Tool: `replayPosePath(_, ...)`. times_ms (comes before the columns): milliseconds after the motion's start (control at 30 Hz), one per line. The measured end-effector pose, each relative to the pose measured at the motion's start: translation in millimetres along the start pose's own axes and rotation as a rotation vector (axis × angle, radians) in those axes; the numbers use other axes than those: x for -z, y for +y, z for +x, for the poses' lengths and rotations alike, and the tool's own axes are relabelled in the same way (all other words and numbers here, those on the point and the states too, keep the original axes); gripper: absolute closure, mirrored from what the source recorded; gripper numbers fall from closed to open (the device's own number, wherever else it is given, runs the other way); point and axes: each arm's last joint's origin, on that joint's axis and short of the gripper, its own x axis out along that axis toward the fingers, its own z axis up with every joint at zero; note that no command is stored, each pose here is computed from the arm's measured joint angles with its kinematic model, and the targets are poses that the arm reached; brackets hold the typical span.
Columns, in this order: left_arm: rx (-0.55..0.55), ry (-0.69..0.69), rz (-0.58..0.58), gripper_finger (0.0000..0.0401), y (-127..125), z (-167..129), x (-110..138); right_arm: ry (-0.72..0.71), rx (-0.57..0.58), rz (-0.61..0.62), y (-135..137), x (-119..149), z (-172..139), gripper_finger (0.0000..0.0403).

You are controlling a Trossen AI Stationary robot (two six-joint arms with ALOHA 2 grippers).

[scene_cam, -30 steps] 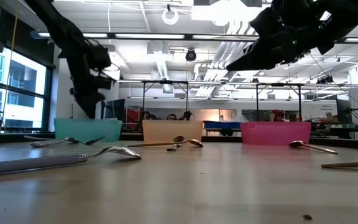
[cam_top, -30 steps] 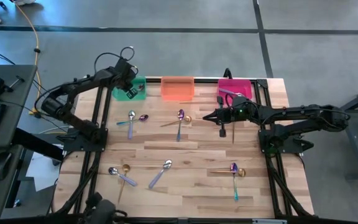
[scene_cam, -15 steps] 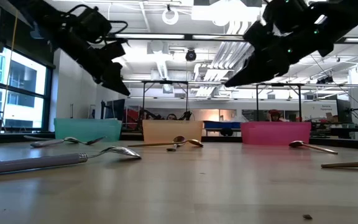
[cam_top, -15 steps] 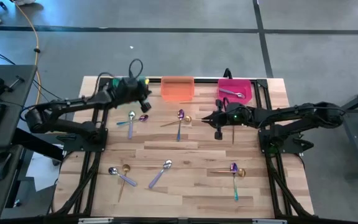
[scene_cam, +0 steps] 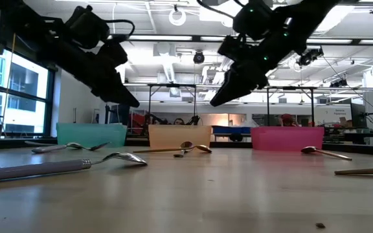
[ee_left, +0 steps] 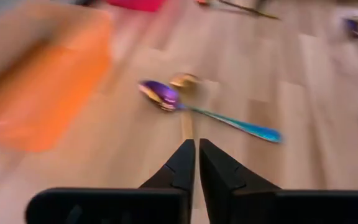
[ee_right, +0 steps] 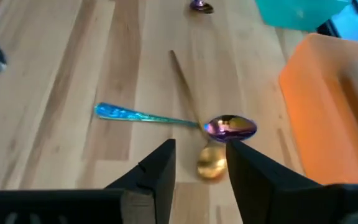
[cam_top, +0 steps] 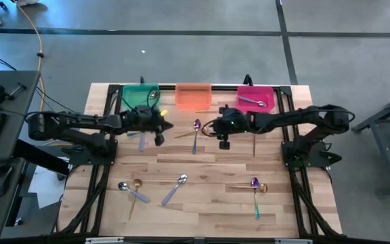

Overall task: Sort silverware by color (type)
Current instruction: Put the gold spoon into the orange bin

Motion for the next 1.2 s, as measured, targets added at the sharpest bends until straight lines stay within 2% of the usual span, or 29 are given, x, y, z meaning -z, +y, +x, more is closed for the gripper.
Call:
replayPosePath(167,0.053,0.028,0.029,0.0344,-21.2,15.2,8.0,-0.052,0.031,-0.002,-12.9,11.8,0.2,0.0302)
replayPosePath(300,0.031,0.033,0.049,0.0308,-30.3,33.6,11.2,-0.103,0.02,0.039,-19.3,31.7,0.7,0.0354)
replayPosePath(433,-0.02,0.077,0.05,0.0275,-30.1,54.7,4.1,-0.127,0.046,0.051,-26.0,33.6,-3.3,0.0396)
replayPosePath(633,-0.077,0.192,0.092,0.0245,-24.0,88.0,-1.5,-0.199,0.067,0.022,-36.9,23.8,-18.0,0.0388)
replayPosePath(767,-0.111,0.217,0.114,0.0241,-17.9,105.8,-3.6,-0.251,0.068,0.033,-45.2,20.1,-30.6,0.0387)
replayPosePath(967,-0.095,0.274,0.109,0.0248,-8.5,119.8,2.6,-0.303,0.048,0.026,-47.3,15.5,-39.2,0.0387)
replayPosePath(1100,-0.089,0.304,0.126,0.0275,-6.8,122.0,5.3,-0.304,0.046,0.026,-47.3,15.4,-39.2,0.0387)
replayPosePath(1200,-0.075,0.327,0.16,0.0312,-7.5,121.5,7.1,-0.305,0.046,0.026,-47.3,15.4,-39.3,0.0387)
